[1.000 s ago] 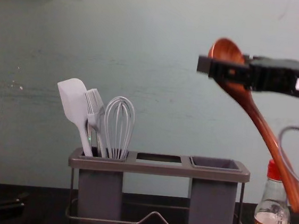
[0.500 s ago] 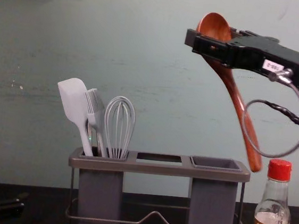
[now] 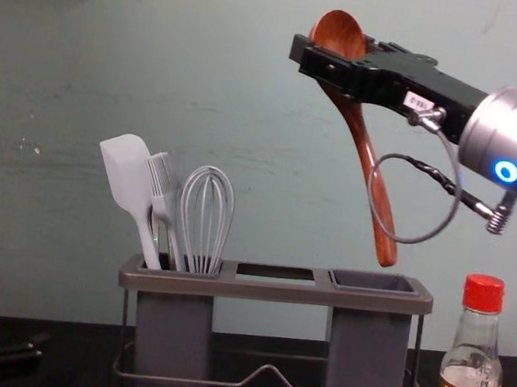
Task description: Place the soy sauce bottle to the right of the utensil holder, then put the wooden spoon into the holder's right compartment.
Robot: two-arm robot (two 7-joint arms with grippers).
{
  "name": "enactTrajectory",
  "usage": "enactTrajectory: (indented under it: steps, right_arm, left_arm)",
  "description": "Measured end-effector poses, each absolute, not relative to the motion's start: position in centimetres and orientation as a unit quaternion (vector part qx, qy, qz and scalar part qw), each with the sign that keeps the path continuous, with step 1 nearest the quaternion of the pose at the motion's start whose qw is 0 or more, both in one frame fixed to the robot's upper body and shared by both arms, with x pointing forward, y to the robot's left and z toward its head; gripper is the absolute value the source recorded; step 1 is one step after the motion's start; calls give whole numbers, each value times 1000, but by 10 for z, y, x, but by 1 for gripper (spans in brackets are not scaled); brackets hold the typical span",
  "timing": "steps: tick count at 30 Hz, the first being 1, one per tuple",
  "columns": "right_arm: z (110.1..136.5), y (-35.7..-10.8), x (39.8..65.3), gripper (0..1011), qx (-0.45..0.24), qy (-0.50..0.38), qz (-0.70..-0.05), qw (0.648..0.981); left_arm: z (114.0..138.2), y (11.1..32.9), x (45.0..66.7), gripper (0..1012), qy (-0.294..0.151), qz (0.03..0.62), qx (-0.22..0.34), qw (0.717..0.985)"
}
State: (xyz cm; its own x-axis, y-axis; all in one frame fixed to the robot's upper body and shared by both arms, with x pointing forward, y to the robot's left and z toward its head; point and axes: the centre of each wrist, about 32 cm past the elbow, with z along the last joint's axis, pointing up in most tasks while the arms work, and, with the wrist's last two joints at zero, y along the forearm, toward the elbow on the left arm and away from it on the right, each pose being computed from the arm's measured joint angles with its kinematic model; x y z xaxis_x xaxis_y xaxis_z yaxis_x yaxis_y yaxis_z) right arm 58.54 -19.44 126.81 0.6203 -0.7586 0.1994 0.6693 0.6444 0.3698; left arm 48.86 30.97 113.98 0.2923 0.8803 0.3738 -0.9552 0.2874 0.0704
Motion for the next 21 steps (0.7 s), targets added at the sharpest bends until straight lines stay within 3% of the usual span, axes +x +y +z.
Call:
enactTrajectory:
  steps: [21]
  right_arm:
    - [1244,-185,606,838,146,-181,-424,876]
  left_arm:
    - [1140,310,489,1005,-132,580,142,791]
